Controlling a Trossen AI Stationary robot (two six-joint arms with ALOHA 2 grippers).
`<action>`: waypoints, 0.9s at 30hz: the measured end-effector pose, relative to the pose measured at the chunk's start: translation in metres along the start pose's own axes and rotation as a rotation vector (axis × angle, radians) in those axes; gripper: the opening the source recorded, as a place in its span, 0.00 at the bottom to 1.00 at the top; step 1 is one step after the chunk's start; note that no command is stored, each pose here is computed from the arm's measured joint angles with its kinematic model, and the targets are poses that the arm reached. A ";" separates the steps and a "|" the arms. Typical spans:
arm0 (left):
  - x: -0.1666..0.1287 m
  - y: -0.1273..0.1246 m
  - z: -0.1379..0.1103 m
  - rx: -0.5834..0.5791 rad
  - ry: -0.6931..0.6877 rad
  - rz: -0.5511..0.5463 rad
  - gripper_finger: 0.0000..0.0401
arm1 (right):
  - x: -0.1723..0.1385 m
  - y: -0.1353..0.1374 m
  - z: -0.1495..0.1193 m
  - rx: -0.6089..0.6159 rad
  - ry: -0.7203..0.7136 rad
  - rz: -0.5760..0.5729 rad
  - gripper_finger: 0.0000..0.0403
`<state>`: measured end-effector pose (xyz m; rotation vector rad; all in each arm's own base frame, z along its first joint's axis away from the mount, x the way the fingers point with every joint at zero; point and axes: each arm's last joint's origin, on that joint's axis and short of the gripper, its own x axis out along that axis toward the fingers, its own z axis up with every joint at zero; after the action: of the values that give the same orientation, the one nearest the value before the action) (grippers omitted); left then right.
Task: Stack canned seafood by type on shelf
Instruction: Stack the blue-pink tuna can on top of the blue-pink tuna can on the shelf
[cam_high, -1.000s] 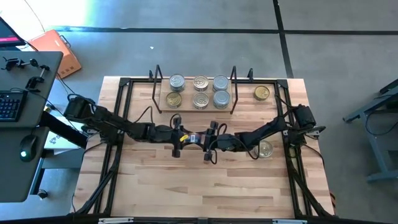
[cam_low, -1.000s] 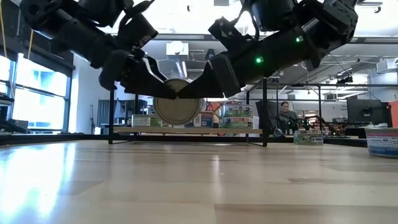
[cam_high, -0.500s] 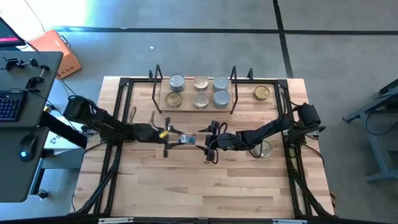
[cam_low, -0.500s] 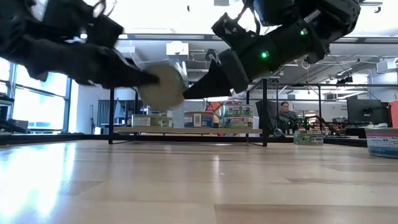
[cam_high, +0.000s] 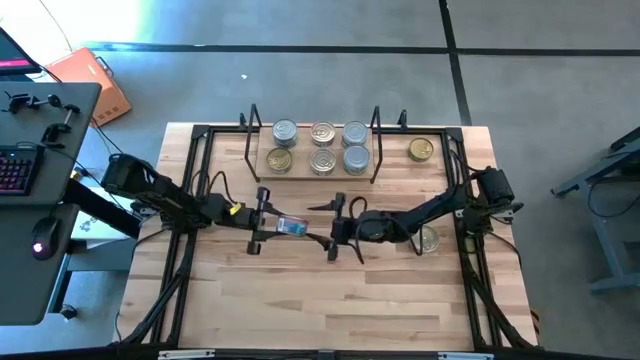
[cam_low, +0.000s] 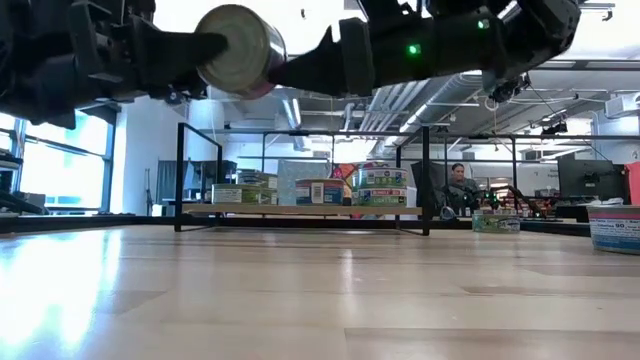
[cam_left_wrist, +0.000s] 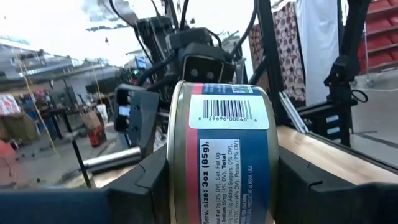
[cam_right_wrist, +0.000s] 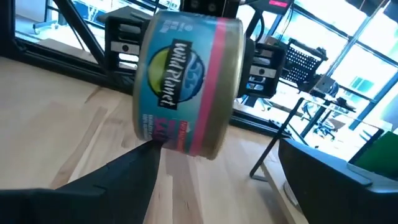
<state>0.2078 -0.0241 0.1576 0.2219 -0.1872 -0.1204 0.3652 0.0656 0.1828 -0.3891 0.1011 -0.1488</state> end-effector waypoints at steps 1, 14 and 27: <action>0.000 0.000 0.001 0.008 -0.013 0.003 0.43 | 0.002 0.000 0.002 0.001 0.001 0.001 0.80; 0.000 0.003 0.000 0.068 0.012 0.082 0.43 | 0.001 0.008 0.009 -0.178 0.136 0.010 0.80; 0.000 0.003 -0.001 0.116 0.029 0.078 0.43 | 0.014 0.000 0.037 -0.031 0.074 -0.056 0.80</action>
<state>0.2087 -0.0215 0.1571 0.3316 -0.1736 -0.0291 0.3836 0.0773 0.2163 -0.4174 0.1654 -0.2166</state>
